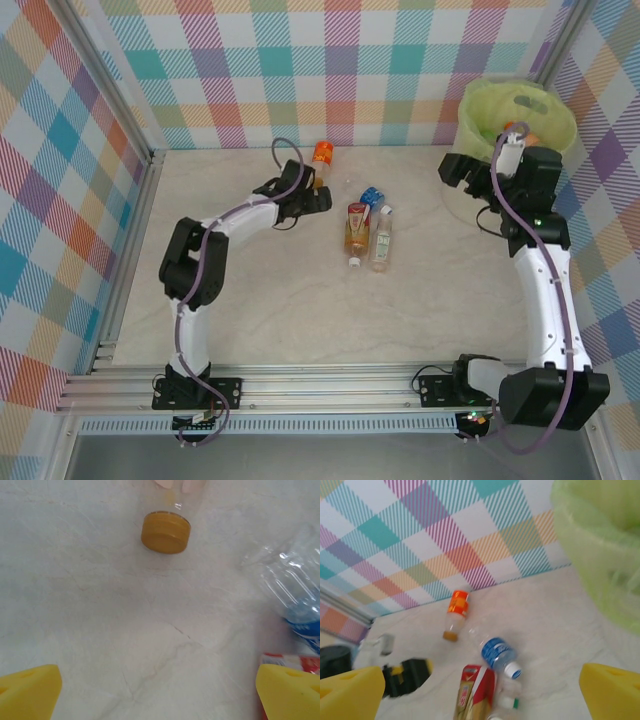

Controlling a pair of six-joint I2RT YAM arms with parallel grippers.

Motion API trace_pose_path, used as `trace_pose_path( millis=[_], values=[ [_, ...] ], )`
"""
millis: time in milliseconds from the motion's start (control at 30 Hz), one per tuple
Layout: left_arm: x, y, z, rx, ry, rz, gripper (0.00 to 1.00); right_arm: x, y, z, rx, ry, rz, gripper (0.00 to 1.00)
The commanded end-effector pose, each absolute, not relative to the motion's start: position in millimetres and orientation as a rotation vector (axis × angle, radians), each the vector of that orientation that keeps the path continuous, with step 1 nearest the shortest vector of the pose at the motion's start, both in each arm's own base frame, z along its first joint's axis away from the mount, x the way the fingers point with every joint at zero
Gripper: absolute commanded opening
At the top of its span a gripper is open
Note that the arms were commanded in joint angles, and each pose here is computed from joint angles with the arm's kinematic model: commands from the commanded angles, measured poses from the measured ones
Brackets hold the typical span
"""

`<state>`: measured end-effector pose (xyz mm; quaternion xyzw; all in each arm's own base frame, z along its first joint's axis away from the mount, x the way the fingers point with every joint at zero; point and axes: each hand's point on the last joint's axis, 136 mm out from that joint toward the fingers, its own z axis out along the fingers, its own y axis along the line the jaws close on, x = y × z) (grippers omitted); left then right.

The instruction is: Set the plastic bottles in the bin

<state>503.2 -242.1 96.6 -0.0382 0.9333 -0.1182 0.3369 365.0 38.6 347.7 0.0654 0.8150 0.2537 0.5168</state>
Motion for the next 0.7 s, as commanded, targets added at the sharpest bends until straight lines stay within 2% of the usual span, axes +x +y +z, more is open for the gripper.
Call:
trace_pose_path(
  millis=[0, 400, 667],
  values=[
    [521.5, -230.7, 82.4, -0.022, 2.475, -0.129, 0.96, 346.9, 51.7, 355.4, 0.154, 1.925, 0.715, 1.00],
    [588.1, -239.7, 48.5, -0.041, 2.506, 0.060, 0.82, 325.5, 46.3, 353.0, 0.138, 1.948, 0.630, 1.00],
    [611.9, -252.3, 40.1, -0.015, 2.461, -0.037, 0.70, 317.2, 42.7, 353.3, 0.126, 1.952, 0.581, 1.00]
  ],
)
